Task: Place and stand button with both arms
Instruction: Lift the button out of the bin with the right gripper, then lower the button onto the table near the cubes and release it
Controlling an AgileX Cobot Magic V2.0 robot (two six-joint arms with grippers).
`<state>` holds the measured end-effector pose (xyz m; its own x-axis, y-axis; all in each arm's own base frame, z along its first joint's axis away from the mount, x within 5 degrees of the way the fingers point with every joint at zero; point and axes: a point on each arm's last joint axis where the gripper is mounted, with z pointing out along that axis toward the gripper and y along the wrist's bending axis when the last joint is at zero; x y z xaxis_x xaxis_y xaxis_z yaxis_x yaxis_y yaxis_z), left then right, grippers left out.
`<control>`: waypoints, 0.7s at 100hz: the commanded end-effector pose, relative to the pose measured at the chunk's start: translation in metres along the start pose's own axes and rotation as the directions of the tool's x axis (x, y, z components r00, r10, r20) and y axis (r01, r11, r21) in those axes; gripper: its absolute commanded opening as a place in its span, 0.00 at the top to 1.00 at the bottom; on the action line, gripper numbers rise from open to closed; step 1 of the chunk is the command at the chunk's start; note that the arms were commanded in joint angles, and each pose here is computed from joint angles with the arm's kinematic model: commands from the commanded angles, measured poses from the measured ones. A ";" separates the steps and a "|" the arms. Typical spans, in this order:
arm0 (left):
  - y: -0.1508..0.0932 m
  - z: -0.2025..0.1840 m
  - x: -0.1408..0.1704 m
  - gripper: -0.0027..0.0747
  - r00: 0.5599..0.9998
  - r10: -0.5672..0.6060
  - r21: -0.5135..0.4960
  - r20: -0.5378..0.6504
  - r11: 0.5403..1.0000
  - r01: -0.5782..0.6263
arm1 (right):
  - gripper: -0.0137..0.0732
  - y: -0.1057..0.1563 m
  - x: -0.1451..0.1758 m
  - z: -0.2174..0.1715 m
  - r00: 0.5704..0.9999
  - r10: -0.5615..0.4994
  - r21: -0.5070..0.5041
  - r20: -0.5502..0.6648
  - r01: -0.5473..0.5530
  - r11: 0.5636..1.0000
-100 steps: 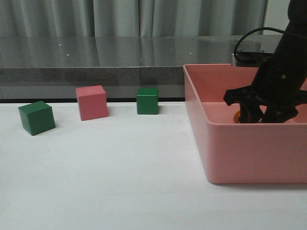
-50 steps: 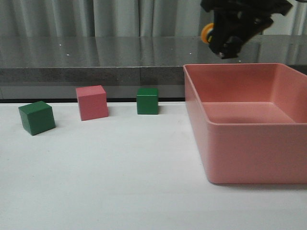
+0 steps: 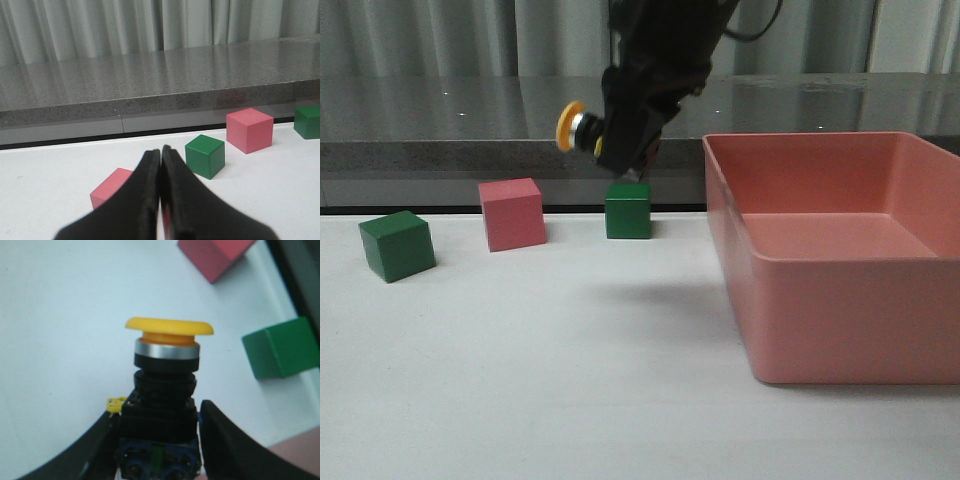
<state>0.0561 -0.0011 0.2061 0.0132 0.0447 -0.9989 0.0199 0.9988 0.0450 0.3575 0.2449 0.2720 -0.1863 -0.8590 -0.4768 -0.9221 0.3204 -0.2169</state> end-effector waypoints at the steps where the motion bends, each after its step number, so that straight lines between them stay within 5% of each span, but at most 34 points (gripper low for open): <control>1: 0.000 -0.002 0.001 0.99 0.997 -0.010 -0.004 0.081 1.000 0.010 | 0.80 0.003 -0.018 -0.010 0.992 -0.096 0.044 0.077 0.093 0.995; 43: 0.000 -0.002 0.001 0.99 0.997 -0.010 -0.004 0.081 1.000 0.010 | 0.80 0.031 -0.019 0.072 0.965 -0.263 -0.050 0.020 0.263 0.963; 70: 0.000 -0.002 0.001 0.99 0.997 -0.010 -0.004 0.081 1.000 0.010 | 0.80 0.035 -0.012 0.094 0.964 -0.264 -0.081 -0.005 0.263 0.961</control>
<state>0.0561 -0.0011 0.2061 0.0132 0.0447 -0.9989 0.0199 0.9988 0.0450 0.3564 0.3012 0.1594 0.0322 -0.9401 -0.3393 -0.9807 0.0358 -0.1923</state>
